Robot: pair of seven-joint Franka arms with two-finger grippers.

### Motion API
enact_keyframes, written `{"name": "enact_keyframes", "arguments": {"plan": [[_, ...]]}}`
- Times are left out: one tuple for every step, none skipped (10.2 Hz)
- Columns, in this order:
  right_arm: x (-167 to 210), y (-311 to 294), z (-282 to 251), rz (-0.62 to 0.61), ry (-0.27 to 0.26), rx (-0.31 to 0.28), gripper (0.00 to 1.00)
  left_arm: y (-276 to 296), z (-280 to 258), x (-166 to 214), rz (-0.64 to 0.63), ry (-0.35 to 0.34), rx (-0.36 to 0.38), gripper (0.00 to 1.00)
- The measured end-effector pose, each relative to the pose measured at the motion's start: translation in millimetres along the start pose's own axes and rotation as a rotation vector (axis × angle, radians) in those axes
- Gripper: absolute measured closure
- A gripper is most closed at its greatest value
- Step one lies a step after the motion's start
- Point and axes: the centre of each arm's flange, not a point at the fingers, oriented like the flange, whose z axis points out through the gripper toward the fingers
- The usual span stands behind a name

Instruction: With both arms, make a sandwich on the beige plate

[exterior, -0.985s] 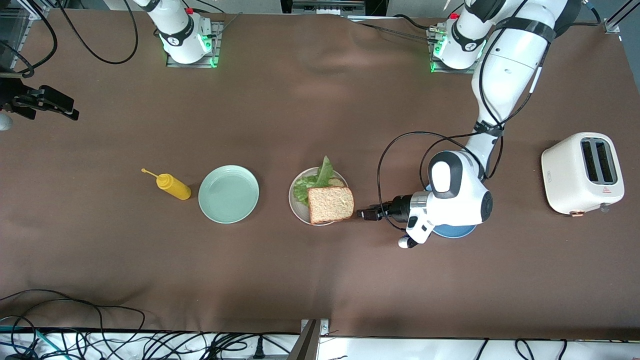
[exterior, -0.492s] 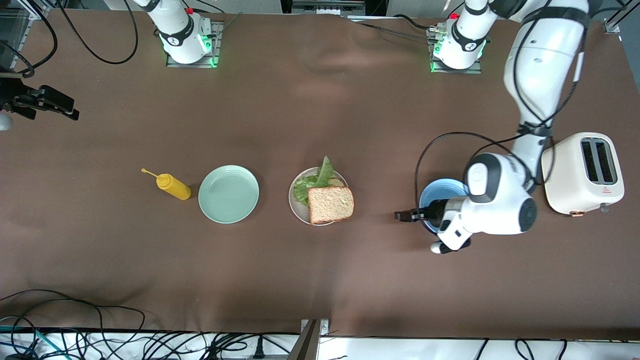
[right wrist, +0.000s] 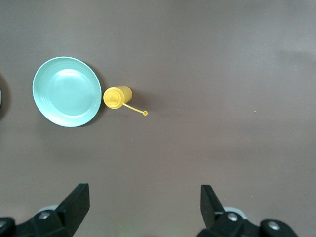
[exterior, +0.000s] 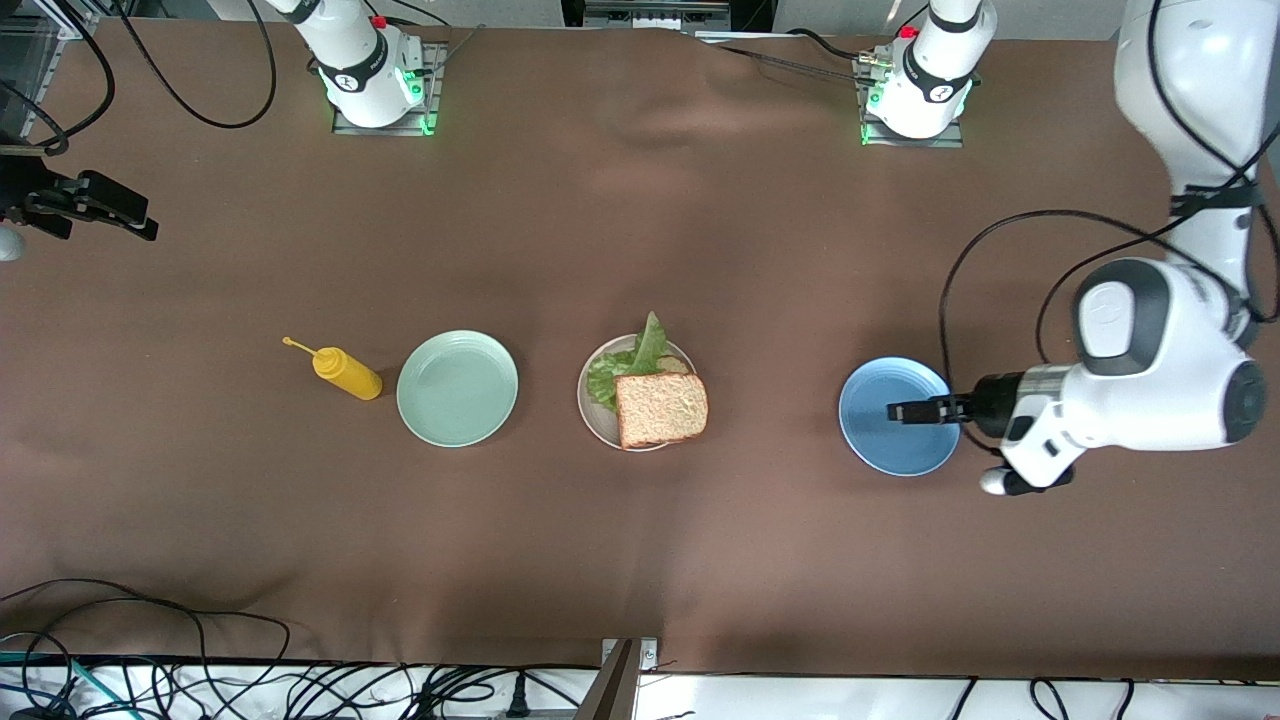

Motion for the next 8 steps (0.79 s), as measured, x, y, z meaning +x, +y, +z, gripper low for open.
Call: {"name": "enact_keyframes", "arguments": {"plan": [[0, 0, 0, 0.0, 0.0, 0.0, 0.0, -7, -18, -8, 0.013, 0.0, 0.035, 0.01], [0, 0, 0, 0.0, 0.0, 0.0, 0.0, -8, -34, -17, 0.034, -0.001, 0.076, 0.0], [0, 0, 0, 0.0, 0.0, 0.0, 0.0, -7, -48, -27, 0.06, -0.002, 0.12, 0.0], [0, 0, 0, 0.0, 0.0, 0.0, 0.0, -6, -64, -37, 0.092, 0.001, 0.156, 0.0], [0, 0, 0, 0.0, 0.0, 0.0, 0.0, -7, -82, -46, 0.119, 0.01, 0.182, 0.0], [0, 0, 0, 0.0, 0.0, 0.0, 0.0, -11, -100, -56, 0.133, 0.021, 0.201, 0.0], [0, 0, 0, 0.0, 0.0, 0.0, 0.0, -14, -116, -67, 0.139, 0.026, 0.227, 0.0], [0, 0, 0, 0.0, 0.0, 0.0, 0.0, -13, -128, -77, 0.145, 0.031, 0.271, 0.0]]}}
